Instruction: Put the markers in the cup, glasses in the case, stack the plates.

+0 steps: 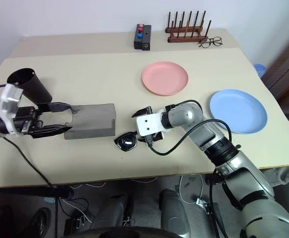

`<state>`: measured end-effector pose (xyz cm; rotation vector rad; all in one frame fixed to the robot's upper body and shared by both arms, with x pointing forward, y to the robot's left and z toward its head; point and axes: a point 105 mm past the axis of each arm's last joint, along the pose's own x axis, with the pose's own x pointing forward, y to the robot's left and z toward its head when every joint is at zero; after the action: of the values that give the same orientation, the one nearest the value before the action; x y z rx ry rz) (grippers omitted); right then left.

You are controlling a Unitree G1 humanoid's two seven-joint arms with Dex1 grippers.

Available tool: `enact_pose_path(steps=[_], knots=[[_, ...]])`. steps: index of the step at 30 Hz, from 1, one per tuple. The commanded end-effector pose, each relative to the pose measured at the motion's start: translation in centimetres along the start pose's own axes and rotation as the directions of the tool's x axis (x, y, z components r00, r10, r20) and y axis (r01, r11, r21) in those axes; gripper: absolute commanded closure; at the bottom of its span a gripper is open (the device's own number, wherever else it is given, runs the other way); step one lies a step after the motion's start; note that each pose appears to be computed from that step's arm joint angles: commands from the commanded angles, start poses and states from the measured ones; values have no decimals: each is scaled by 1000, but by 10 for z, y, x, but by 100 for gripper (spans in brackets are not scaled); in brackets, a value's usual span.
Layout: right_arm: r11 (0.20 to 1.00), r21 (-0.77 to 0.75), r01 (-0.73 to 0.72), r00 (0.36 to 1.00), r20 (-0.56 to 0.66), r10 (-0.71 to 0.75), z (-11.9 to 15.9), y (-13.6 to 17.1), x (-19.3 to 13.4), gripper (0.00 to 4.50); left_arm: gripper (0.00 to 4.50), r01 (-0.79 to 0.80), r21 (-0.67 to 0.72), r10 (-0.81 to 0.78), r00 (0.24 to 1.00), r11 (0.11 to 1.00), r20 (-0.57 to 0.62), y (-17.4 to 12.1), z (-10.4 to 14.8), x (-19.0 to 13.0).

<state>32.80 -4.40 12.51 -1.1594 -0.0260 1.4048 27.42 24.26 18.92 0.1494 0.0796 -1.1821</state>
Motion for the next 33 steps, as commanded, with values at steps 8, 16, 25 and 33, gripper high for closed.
enact_pose_path(steps=[8,16,25,33], knots=[[995,-104,4,999,-32,-8,-1,-11,-1,0,8,-102,98,98,994,990,45,-13,6,-8],[996,-92,15,1000,1,-15,8,-12,3,229,0,-106,88,102,994,991,42,-12,0,-9],[998,-59,3,1000,10,-2,6,-2,2,320,0,-113,92,110,993,989,45,-9,0,-11],[998,-67,6,1000,9,-6,7,-4,2,375,0,-121,93,118,992,988,40,-8,-4,-14]])
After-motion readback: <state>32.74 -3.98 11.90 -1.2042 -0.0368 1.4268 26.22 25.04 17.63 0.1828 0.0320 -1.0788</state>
